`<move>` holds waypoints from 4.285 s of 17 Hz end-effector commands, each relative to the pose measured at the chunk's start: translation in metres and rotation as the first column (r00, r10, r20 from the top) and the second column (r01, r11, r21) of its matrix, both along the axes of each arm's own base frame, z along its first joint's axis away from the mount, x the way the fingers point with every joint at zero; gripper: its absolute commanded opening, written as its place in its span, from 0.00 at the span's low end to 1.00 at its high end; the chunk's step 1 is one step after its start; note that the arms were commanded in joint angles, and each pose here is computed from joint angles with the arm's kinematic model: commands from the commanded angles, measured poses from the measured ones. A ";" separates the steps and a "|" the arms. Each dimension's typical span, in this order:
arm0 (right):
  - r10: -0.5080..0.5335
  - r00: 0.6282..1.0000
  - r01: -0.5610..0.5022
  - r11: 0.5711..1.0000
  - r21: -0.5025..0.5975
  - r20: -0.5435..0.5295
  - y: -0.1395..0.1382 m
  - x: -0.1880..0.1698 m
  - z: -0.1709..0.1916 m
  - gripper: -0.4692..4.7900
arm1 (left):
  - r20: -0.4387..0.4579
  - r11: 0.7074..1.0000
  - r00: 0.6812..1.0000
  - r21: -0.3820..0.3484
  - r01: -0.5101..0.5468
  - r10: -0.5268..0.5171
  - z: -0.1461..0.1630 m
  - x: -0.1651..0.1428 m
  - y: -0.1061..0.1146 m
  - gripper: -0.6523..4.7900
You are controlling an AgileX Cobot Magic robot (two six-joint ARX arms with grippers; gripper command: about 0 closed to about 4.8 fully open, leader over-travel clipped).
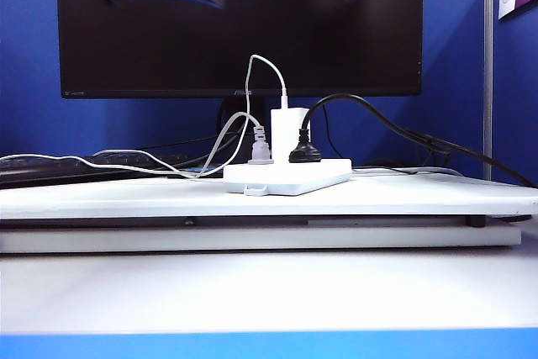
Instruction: Unplug the white charger from the socket, then place it next to the socket.
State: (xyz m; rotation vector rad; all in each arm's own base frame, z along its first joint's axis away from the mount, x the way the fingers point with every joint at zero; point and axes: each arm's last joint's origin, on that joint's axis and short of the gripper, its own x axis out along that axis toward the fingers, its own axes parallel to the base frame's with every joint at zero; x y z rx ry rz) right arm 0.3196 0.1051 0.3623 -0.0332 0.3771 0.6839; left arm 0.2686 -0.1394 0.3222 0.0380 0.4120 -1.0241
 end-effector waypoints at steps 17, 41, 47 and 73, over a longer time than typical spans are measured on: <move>0.358 0.931 -0.364 0.922 -0.131 -0.064 0.034 0.044 -0.082 0.69 | -0.030 0.987 0.999 0.157 -0.030 0.035 -0.022 -0.001 -0.022 0.11; 0.290 0.955 -0.297 0.928 -0.226 -0.063 0.062 0.058 -0.112 0.33 | -0.038 0.989 0.997 0.128 0.076 -0.072 -0.036 0.009 -0.031 0.11; 0.297 0.953 -0.303 0.926 -0.226 -0.060 0.064 0.057 -0.112 0.33 | -0.052 0.981 0.994 0.167 0.103 -0.096 -0.064 0.026 -0.041 0.11; 0.328 0.943 -0.331 0.908 -0.257 -0.056 0.066 0.054 -0.114 0.33 | 0.008 0.892 1.000 0.452 0.011 -0.017 -0.076 0.030 -0.068 0.11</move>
